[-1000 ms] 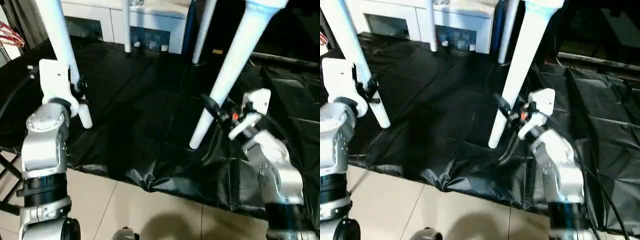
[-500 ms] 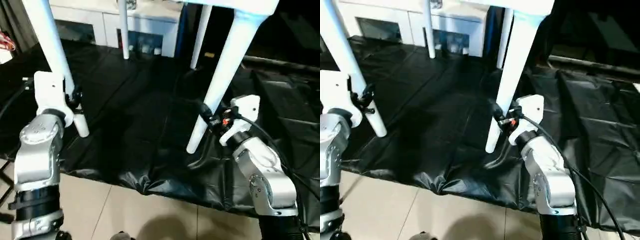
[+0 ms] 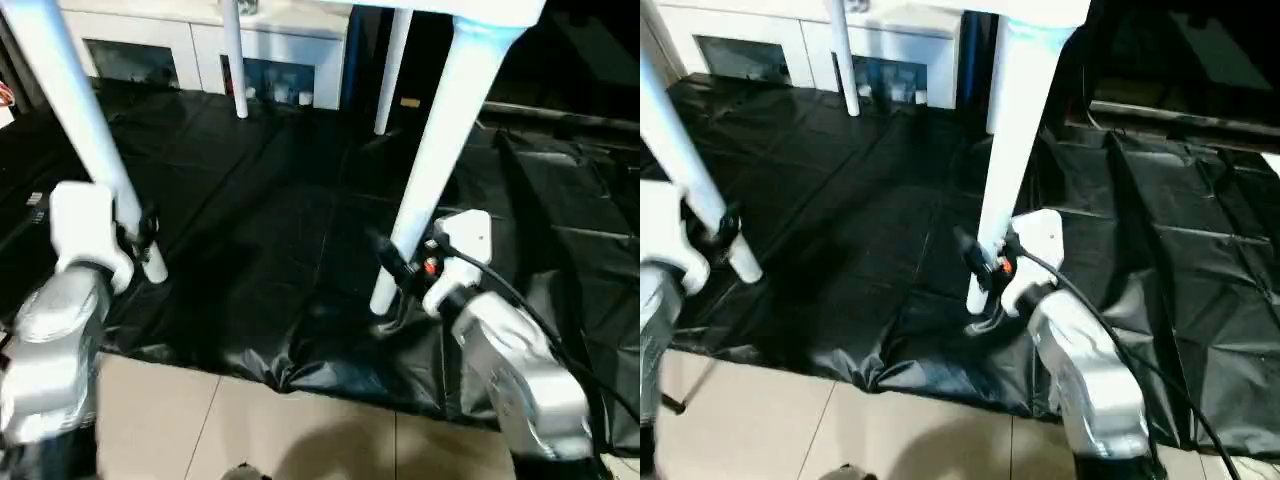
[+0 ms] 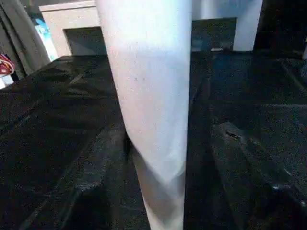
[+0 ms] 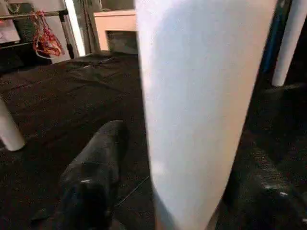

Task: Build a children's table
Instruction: Flip table

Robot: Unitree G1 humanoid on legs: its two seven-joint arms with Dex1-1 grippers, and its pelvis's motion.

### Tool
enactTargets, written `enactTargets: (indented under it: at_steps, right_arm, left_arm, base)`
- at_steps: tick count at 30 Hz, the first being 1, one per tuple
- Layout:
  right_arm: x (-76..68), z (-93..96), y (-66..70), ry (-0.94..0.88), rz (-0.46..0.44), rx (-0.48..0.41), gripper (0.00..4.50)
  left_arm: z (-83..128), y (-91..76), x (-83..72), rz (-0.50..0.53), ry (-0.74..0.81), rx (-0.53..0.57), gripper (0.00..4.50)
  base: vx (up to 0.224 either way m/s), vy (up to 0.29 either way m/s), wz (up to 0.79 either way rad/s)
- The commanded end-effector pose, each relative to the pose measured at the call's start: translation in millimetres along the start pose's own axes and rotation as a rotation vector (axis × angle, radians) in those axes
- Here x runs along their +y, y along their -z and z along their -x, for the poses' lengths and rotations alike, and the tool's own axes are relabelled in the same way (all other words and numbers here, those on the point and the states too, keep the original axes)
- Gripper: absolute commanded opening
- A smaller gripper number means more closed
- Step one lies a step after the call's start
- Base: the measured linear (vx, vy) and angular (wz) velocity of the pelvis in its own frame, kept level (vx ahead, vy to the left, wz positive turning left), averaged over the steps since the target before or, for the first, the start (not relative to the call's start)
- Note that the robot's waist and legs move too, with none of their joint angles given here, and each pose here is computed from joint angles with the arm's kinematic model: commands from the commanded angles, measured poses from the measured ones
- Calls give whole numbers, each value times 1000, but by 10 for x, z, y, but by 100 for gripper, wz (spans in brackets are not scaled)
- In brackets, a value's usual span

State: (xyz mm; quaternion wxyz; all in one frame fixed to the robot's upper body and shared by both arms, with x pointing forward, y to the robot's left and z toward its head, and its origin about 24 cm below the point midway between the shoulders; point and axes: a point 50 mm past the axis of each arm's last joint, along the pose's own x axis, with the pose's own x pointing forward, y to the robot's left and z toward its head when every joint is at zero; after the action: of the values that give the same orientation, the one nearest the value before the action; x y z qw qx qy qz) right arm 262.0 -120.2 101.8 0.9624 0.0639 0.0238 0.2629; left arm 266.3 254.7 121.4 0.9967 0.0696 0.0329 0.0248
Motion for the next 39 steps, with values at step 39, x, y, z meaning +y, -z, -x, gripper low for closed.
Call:
enactTargets:
  at_steps: [39]
  right_arm:
    - [-161,611,423,136,-10,157,381]
  left_arm:
    - [681,367,-651,89,69,-83,398]
  base:
    - [8,44,-12]
